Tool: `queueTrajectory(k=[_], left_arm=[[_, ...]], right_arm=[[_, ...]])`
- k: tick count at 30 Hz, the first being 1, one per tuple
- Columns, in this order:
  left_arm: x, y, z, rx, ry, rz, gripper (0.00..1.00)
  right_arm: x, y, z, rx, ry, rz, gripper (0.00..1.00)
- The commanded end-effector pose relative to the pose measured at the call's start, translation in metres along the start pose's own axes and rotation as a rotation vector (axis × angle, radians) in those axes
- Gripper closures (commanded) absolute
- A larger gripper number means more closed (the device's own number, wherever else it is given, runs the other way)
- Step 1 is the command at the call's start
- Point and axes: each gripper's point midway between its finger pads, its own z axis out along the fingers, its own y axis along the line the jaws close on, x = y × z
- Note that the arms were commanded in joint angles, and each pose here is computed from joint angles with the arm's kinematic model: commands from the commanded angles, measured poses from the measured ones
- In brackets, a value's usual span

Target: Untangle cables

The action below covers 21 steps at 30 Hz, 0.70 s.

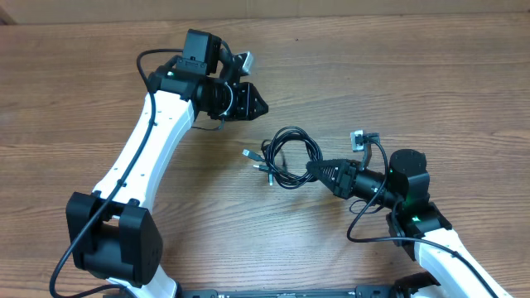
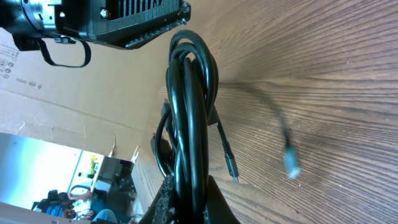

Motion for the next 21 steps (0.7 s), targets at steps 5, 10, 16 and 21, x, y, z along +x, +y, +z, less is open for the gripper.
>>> queueTrajectory(k=[5,10,16,21], left_arm=[[0.003,-0.035,-0.005,0.174,0.008,0.296,0.74],[0.012,-0.049,-0.009,0.267,0.014,0.458,0.65],[0.025,-0.046,-0.009,0.272,0.046,0.562,0.62],[0.035,-0.053,-0.004,0.291,0.065,0.698,0.43]], right_arm=[[-0.005,0.006,0.0,-0.011,-0.009,-0.012,0.96],[-0.004,0.006,0.0,-0.01,-0.007,0.054,0.96],[-0.004,0.006,0.0,-0.01,-0.006,0.066,0.96],[-0.002,0.008,0.0,-0.02,0.006,0.214,0.96]])
